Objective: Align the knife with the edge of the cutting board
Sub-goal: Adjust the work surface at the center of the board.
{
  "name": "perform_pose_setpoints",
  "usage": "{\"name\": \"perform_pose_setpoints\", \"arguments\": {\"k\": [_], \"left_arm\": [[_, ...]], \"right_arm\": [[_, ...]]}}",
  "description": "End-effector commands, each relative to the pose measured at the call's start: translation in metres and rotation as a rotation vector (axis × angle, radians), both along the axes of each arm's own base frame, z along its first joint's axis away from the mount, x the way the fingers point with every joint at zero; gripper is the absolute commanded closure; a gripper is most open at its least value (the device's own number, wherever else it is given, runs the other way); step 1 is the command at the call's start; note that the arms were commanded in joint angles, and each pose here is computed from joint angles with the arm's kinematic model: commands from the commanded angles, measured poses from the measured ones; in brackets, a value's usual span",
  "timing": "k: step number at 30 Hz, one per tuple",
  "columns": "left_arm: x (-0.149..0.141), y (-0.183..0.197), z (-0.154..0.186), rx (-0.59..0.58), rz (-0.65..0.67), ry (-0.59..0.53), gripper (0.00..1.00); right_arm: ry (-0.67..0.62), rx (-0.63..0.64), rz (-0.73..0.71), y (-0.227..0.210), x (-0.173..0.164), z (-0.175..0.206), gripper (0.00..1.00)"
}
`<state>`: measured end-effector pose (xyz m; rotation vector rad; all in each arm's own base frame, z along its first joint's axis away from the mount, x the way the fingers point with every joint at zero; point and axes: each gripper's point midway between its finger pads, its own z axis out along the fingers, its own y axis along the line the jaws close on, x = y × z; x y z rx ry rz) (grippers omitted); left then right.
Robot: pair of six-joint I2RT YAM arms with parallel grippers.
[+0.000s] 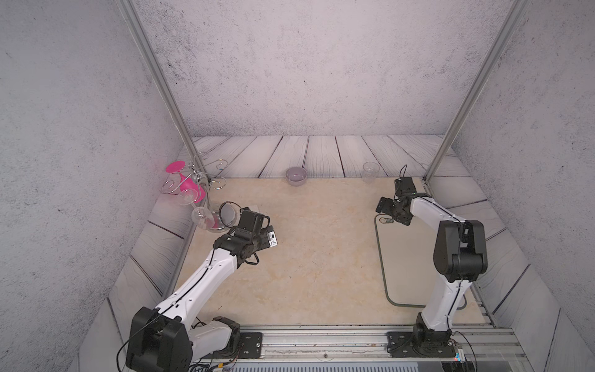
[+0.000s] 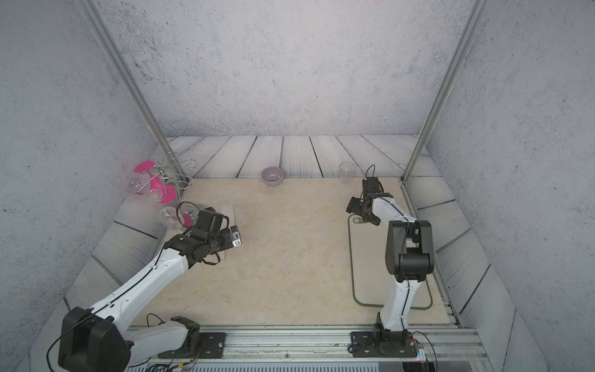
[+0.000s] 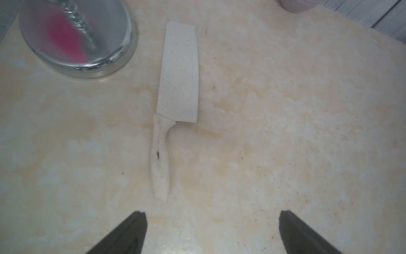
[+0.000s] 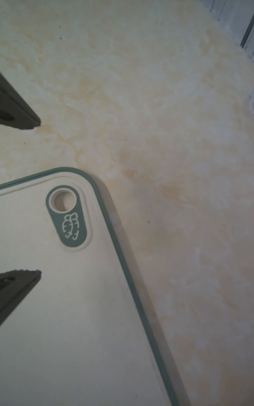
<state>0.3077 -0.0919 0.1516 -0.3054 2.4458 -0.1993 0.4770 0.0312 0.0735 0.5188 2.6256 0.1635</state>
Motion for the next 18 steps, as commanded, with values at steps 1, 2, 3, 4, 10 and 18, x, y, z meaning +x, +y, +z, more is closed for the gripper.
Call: {"name": "perform_pose_setpoints", "arguments": {"k": [1,2,3,4,10,18], "left_arm": [[-0.005,-0.005,0.007,-0.007,-0.029,-0.012,0.0],[-0.005,-0.006,0.007,-0.01,-0.035,-0.013,0.0],[-0.005,-0.007,0.008,-0.011,-0.039,-0.016,0.0],[-0.005,-0.008,0.007,-0.011,-0.042,-0.016,0.0],[-0.006,-0.01,0.002,-0.006,-0.055,0.01,0.0],[-0.006,-0.011,0.003,-0.002,-0.071,0.013,0.0]], "right_arm": [[0.119,0.002,0.057,0.018,-0.016,-0.02,0.01],[0.118,0.009,0.07,0.024,-0.013,-0.022,0.01],[0.122,0.013,0.084,0.029,-0.011,-0.025,0.01],[0.129,0.013,0.098,0.034,-0.01,-0.028,0.01],[0.185,0.009,0.152,0.054,-0.001,-0.048,0.01],[0.24,0.008,0.182,0.065,0.006,-0.067,0.01]]}}
